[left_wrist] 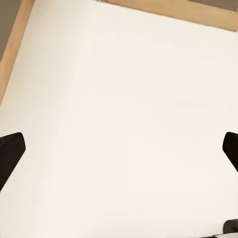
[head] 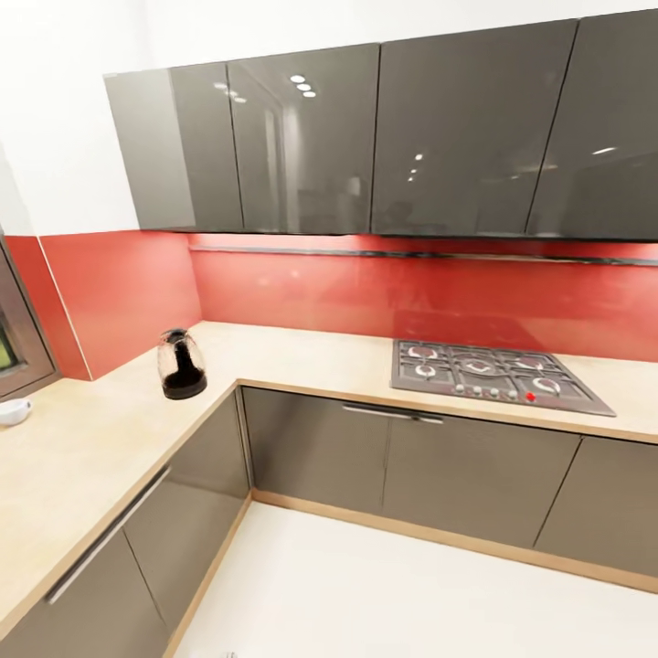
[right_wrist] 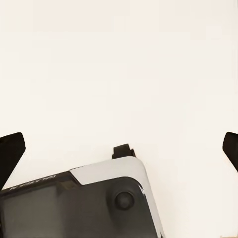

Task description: Set up a coffee station on the kitchen countertop: keep the coffee maker on the countertop, move the bottle of coffee from the kitchen shelf to the counter next to the coffee maker, place a paper coffee filter on top of the coffee maker, put the saucer next to the coffee maker with the coffee cup on the saucer, and place the electric kettle next to the coffee maker.

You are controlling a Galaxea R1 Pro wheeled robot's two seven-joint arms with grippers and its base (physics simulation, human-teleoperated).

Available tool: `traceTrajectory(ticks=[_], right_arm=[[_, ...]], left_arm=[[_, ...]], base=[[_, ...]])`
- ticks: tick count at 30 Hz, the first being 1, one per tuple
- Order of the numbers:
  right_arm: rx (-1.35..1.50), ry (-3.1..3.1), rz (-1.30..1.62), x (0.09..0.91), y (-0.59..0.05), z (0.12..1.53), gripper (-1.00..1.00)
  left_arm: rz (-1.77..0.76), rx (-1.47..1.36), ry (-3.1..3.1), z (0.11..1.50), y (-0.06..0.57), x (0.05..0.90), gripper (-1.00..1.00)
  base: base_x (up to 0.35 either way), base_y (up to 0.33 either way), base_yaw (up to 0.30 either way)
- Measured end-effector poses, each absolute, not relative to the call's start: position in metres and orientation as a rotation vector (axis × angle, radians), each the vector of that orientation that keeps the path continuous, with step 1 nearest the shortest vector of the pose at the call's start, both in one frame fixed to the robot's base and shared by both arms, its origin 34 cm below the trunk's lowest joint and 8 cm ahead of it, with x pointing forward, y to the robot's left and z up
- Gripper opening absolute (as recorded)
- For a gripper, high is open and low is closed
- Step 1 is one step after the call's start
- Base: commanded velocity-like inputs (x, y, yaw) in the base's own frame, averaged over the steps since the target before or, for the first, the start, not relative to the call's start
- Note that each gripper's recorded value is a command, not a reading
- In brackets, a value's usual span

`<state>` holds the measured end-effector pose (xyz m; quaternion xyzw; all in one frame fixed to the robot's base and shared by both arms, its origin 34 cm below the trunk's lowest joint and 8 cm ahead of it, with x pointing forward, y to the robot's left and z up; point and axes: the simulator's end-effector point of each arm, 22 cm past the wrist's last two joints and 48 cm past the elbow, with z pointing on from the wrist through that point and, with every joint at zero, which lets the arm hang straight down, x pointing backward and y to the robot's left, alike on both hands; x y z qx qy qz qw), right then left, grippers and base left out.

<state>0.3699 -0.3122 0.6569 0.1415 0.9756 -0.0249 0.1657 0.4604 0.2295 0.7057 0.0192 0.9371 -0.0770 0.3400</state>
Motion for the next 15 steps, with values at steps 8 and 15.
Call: traceTrajectory(ticks=[8,15], right_arm=[[0.403,2.779,-0.071,0.3698,-0.3123,0.6569,1.0],[0.403,2.779,-0.071,0.3699,-0.3122,0.6569,1.0]], left_arm=[[-0.2,0.05,2.439,0.7057,0.2296,0.4603,1.0],[-0.2,0.05,2.439,0.7057,0.2297,0.4603,1.0]], base=[[0.337,-0.083,0.066],[0.335,-0.086,0.248]])
